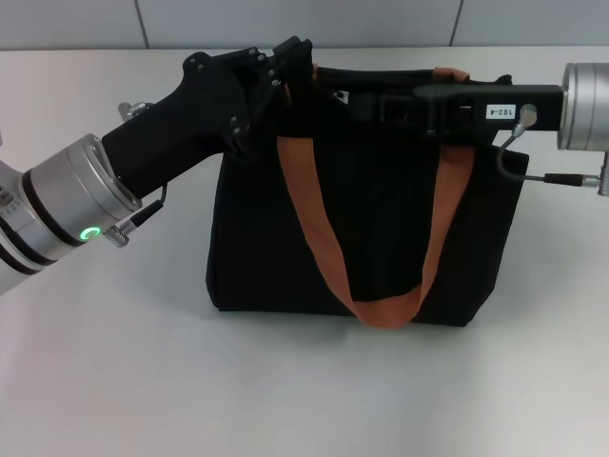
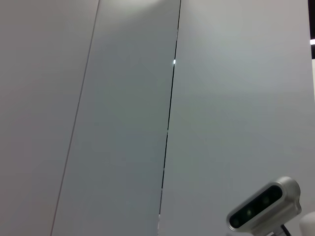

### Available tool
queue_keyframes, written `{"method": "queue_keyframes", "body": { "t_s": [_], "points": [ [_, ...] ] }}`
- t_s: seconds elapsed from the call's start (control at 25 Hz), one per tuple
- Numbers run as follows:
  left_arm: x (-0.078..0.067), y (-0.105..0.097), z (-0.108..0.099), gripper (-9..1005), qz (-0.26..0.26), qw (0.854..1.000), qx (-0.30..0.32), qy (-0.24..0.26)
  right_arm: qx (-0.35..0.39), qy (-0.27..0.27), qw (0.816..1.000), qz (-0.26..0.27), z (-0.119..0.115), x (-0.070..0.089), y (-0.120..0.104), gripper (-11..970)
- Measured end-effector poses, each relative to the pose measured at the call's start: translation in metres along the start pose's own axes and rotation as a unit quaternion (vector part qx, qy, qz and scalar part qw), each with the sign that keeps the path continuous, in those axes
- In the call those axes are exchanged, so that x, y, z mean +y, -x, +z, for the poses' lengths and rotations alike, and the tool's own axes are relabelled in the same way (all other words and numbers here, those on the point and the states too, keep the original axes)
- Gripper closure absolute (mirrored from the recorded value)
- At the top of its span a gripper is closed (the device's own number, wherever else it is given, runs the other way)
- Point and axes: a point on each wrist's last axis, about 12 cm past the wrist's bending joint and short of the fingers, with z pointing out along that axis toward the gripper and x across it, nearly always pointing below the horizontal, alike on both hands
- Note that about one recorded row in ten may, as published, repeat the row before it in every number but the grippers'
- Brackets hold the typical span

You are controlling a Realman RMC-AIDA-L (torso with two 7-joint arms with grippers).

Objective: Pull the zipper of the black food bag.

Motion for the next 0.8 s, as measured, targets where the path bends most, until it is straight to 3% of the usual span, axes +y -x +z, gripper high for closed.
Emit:
{"method": "queue_keyframes", "body": {
  "t_s": [0.8],
  "points": [
    [0.002,0.001,-0.001,957,0.006,1.0,-0.003,0.007,0.003,-0.069,0.997,0.025,-0.033,-0.005,-0.006,902]
  ]
}}
